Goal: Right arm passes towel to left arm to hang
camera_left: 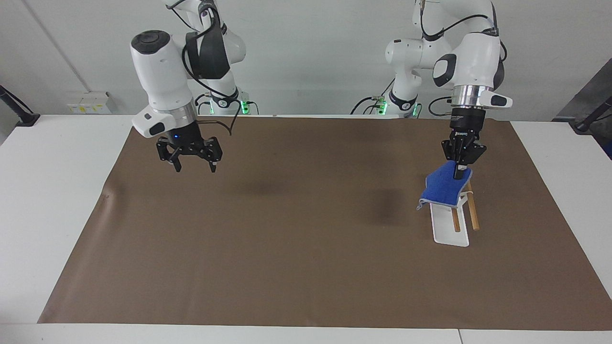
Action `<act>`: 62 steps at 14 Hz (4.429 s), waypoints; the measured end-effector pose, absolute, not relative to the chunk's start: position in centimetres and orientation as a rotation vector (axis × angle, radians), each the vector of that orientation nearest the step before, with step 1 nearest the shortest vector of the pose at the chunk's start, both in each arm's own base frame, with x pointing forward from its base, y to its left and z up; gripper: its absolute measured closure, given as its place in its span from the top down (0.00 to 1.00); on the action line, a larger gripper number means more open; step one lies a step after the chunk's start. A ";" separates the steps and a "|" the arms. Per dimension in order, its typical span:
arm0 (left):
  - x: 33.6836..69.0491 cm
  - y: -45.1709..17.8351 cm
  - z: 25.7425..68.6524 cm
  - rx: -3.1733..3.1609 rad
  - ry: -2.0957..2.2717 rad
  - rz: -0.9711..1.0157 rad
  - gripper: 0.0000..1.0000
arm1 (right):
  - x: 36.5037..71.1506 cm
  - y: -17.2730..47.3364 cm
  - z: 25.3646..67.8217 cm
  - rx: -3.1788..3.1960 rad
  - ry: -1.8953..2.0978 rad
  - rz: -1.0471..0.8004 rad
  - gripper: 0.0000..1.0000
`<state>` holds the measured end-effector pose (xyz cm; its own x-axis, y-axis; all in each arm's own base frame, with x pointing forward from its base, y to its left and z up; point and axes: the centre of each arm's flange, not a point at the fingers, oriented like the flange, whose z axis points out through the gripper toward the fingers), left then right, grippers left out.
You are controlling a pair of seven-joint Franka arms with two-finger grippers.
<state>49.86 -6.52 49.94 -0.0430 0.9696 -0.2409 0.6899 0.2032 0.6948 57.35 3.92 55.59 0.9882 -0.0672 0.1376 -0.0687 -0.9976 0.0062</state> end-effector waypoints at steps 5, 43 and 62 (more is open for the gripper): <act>48.5 -3.3 46.6 1.522 1.762 0.662 0.02 | 55.2 -2.3 64.7 3.106 -0.284 0.132 1.00; 54.2 9.7 49.9 1.512 2.087 0.548 0.96 | 53.2 -4.8 64.1 3.102 -0.349 -0.032 1.00; 56.5 -7.3 58.4 2.883 0.784 0.311 0.98 | 52.7 -4.8 64.3 3.104 -0.341 -0.049 1.00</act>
